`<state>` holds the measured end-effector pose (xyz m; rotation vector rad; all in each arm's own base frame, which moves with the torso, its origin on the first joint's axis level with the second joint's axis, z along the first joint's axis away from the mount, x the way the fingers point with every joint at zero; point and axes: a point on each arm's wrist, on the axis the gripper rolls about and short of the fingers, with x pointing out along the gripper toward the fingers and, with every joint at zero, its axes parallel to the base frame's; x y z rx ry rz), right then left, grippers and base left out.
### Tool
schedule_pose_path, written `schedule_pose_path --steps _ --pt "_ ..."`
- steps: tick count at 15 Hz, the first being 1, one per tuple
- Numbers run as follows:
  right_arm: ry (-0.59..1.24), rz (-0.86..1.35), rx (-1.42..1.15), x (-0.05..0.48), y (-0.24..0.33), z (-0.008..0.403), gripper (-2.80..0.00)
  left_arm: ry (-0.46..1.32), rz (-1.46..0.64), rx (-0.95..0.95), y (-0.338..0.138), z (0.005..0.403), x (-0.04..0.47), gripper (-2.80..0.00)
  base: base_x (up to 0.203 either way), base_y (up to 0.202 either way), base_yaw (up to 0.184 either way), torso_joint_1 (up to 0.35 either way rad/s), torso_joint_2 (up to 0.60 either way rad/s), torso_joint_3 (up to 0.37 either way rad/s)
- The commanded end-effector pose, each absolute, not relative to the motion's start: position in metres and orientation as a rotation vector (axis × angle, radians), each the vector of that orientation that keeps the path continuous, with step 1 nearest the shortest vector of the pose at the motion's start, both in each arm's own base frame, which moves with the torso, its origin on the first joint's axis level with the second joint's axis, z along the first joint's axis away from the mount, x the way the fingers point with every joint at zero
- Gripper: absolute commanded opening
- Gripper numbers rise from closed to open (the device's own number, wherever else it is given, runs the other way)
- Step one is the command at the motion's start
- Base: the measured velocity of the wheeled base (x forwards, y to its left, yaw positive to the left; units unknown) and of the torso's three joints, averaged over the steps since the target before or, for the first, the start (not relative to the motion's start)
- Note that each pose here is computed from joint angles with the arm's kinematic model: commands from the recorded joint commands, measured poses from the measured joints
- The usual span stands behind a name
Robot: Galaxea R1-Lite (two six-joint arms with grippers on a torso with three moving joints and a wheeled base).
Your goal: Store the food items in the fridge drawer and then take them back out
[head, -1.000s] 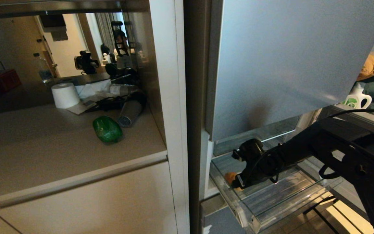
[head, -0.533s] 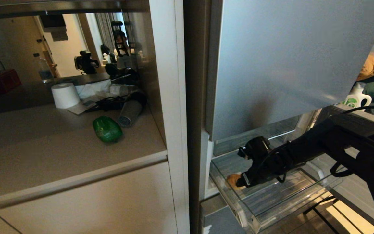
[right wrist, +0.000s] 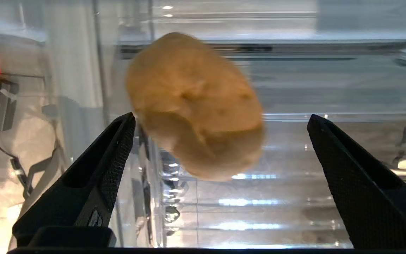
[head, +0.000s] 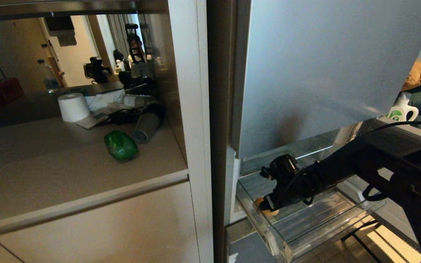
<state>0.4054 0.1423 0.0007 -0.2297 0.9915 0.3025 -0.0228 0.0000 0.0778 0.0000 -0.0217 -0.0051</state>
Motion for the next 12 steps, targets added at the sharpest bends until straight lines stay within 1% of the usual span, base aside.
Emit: schedule_pose_path --steps 1,12 --pt "1.011 0.307 -0.238 0.4050 0.1447 -0.0094 0.00 -0.011 -0.005 0.001 0.0000 0.0749 -0.0219 -2.80 0.000 0.000 0.000 0.000 0.00 0.000" --pt "1.032 0.293 -0.243 0.4024 0.1436 -0.0161 0.00 -0.011 -0.005 0.000 0.0000 0.0749 -0.0219 -2.80 0.000 0.000 0.000 0.000 0.00 0.000"
